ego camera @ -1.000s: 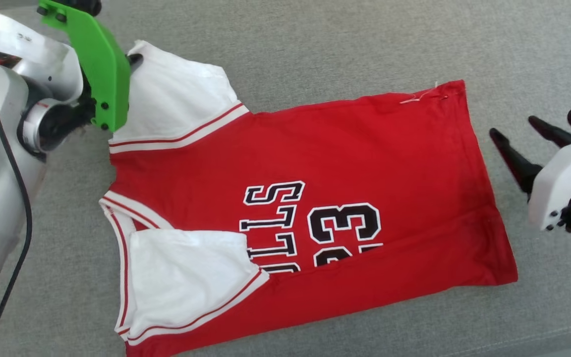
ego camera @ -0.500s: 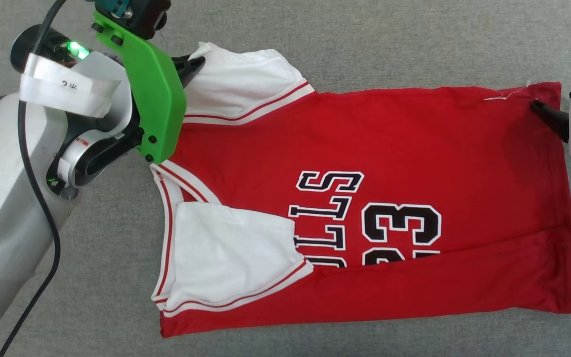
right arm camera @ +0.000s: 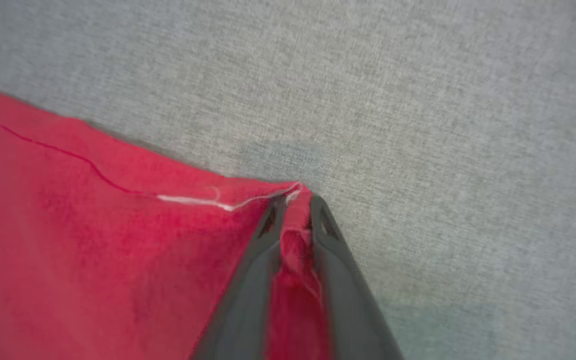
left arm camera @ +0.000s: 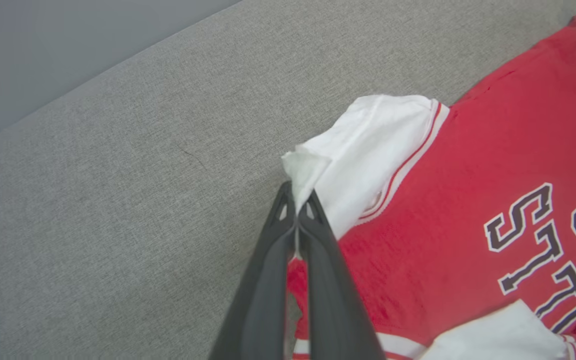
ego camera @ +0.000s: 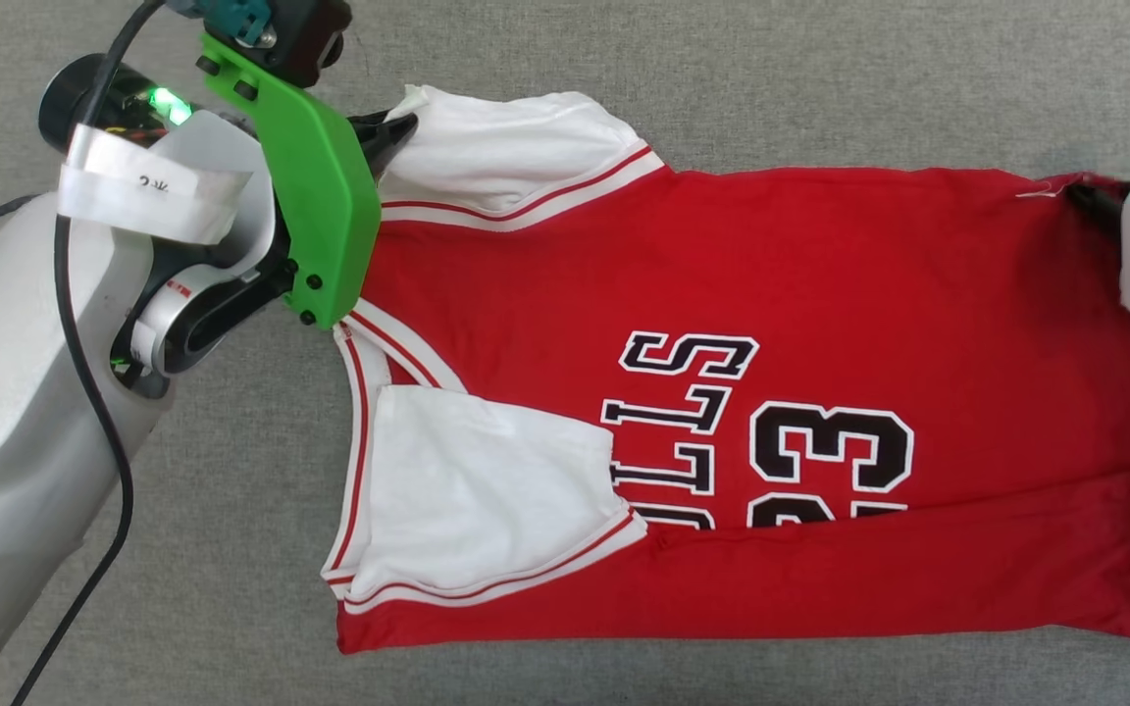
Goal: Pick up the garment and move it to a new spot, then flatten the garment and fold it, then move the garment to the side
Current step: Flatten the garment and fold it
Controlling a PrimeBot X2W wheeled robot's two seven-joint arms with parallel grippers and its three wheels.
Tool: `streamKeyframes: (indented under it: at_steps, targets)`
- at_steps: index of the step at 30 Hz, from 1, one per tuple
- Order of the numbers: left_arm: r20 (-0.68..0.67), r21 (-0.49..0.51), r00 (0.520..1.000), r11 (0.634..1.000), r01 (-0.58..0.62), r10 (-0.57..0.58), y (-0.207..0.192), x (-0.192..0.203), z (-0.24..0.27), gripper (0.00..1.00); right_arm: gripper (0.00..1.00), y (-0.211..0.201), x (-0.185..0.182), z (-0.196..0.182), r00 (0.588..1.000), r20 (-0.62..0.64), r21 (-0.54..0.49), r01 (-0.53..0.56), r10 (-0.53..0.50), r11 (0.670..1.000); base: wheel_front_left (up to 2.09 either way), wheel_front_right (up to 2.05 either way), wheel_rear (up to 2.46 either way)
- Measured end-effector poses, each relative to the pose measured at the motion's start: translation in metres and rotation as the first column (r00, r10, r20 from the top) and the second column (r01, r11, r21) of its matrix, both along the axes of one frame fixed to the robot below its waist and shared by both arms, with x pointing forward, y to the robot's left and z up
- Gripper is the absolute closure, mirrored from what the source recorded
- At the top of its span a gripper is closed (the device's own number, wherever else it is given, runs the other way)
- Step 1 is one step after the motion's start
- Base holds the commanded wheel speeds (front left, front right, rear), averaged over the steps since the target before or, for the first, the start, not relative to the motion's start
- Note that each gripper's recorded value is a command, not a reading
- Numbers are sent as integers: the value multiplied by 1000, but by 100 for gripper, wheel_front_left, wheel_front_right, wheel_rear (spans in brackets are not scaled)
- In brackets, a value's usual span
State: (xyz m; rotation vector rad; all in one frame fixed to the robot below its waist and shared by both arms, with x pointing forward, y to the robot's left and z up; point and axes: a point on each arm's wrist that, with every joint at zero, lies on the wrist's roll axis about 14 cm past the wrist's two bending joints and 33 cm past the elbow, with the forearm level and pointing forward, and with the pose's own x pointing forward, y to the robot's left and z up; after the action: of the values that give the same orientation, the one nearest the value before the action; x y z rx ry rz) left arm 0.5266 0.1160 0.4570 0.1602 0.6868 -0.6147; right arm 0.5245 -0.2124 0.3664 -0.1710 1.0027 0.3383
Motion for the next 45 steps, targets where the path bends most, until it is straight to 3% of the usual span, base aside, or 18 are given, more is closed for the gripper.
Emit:
streamKeyframes:
  at_steps: [11,22,32,45]
  targets:
    - [44,-54,996,996,-72,74,11,-7,10,100,100,3,-3,29,989,147,71,14,-25,997,0,0,0]
    - [56,-120,991,986,-118,125,18,-46,27,100,100,-4,-24,80,939,325,198,46,-110,979,0,0,0]
    - [-31,-151,985,973,-175,172,22,-117,13,100,100,-1,-77,84,926,357,267,27,-124,963,0,0,0]
    - [-214,-130,963,973,-192,162,12,-190,-37,100,100,3,-128,64,942,317,292,15,-112,956,0,0,0]
